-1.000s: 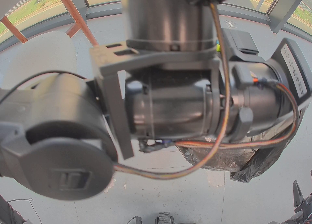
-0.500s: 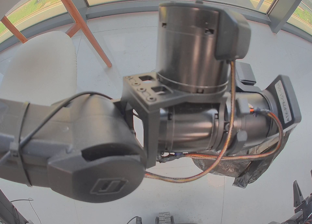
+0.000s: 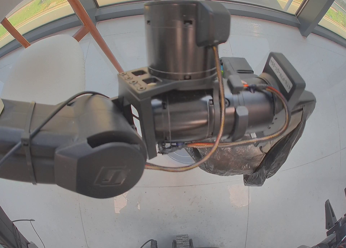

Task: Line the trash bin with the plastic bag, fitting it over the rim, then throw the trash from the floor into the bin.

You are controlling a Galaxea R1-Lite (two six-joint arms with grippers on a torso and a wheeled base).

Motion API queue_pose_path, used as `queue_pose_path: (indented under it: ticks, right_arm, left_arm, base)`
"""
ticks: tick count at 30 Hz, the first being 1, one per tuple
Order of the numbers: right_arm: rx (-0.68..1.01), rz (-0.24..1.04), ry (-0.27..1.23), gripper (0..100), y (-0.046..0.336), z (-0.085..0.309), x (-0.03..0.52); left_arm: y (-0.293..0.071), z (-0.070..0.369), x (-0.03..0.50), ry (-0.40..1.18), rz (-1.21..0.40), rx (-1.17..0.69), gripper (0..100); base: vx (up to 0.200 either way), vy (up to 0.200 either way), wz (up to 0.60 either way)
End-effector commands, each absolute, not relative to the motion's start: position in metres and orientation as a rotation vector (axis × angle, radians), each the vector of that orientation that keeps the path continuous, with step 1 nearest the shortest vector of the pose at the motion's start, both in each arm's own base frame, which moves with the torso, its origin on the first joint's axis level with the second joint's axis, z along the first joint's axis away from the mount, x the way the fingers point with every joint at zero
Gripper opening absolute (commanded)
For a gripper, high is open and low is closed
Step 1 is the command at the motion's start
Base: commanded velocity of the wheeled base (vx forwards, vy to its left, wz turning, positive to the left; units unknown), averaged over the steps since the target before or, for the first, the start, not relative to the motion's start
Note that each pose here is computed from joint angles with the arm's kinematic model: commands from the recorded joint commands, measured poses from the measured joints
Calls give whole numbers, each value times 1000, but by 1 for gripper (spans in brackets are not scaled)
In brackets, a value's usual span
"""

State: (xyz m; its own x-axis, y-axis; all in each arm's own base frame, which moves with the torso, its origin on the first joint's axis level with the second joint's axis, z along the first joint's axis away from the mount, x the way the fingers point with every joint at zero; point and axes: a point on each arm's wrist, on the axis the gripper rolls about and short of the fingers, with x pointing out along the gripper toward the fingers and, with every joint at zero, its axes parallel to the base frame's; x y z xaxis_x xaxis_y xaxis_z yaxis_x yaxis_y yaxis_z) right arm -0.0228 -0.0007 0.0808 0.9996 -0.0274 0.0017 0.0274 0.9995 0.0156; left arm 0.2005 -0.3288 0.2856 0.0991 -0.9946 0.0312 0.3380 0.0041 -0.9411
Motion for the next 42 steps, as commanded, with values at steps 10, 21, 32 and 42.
queue_pose_path:
  ticks: [10, 21, 32, 42]
  right_arm:
    - [15, -28, 3, 100, -1, 76, -22]
    - [15, -28, 3, 100, -1, 76, -22]
    - [15, -28, 4, 100, -1, 76, -22]
    - [3, -23, 9, 100, 0, 75, -22]
  left_arm:
    - [-343, 284, 177, 909, -1364, -1025, 0]
    - [-358, 259, 182, 942, -1350, -1014, 0]
    - [-376, 229, 196, 980, -1321, -1065, 0]
    - [-360, 197, 233, 990, -1205, -1164, 0]
  base:
    - [0, 0, 0]
    - [0, 0, 0]
    - [0, 0, 0]
    - [0, 0, 0]
